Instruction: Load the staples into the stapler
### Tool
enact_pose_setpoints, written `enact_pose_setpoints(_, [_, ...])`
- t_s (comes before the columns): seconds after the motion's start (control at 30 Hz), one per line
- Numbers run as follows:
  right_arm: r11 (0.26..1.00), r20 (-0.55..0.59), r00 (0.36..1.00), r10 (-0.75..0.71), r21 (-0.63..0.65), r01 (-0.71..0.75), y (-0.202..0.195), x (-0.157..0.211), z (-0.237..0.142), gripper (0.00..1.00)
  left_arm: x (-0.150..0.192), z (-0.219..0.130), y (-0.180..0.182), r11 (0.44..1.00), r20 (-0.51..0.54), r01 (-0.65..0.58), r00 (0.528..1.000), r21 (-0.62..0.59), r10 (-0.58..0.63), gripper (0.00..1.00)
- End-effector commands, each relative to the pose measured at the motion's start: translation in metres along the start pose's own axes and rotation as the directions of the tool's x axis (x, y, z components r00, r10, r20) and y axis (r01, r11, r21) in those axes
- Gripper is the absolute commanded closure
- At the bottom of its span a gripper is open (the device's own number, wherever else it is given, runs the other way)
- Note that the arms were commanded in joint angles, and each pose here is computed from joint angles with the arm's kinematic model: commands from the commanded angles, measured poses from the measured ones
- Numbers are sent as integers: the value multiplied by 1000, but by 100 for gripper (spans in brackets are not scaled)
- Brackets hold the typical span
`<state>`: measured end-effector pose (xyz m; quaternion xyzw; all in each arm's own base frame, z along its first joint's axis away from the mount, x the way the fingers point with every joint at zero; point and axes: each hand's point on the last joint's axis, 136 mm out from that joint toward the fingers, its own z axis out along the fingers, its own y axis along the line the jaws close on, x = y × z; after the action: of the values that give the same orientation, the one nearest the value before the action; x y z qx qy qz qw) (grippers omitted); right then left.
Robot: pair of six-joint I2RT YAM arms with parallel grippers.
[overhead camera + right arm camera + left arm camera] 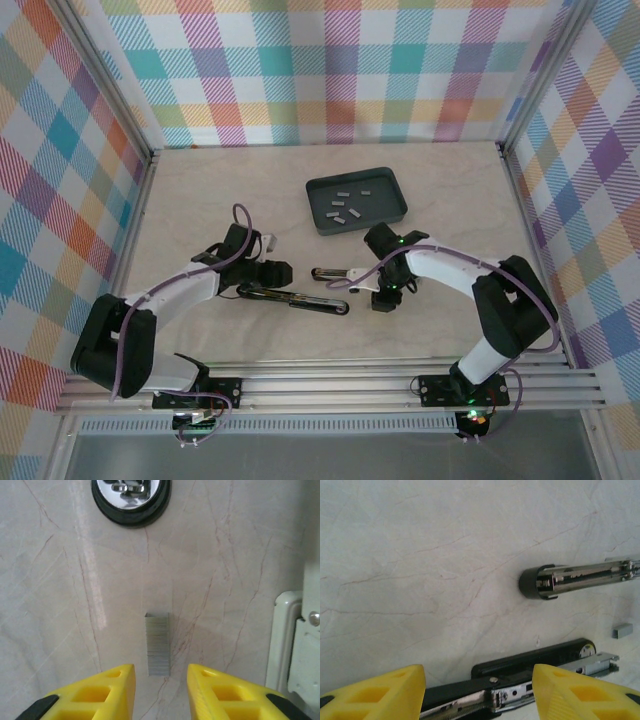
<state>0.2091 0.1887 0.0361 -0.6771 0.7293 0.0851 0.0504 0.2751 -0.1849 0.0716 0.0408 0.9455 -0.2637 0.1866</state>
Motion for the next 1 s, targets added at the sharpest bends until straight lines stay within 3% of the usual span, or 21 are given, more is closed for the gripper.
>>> enact_pose_setpoints(0.0, [1000, -55, 998, 5, -29, -6, 4, 2, 2, 67, -3, 5, -6, 999, 14, 19, 1000, 36, -20, 41])
enact_pose_setpoints(0.97, [999, -85, 996, 3, -48, -7, 2, -6, 20, 67, 1, 1, 0, 1000, 17, -4, 1000, 4, 4, 41])
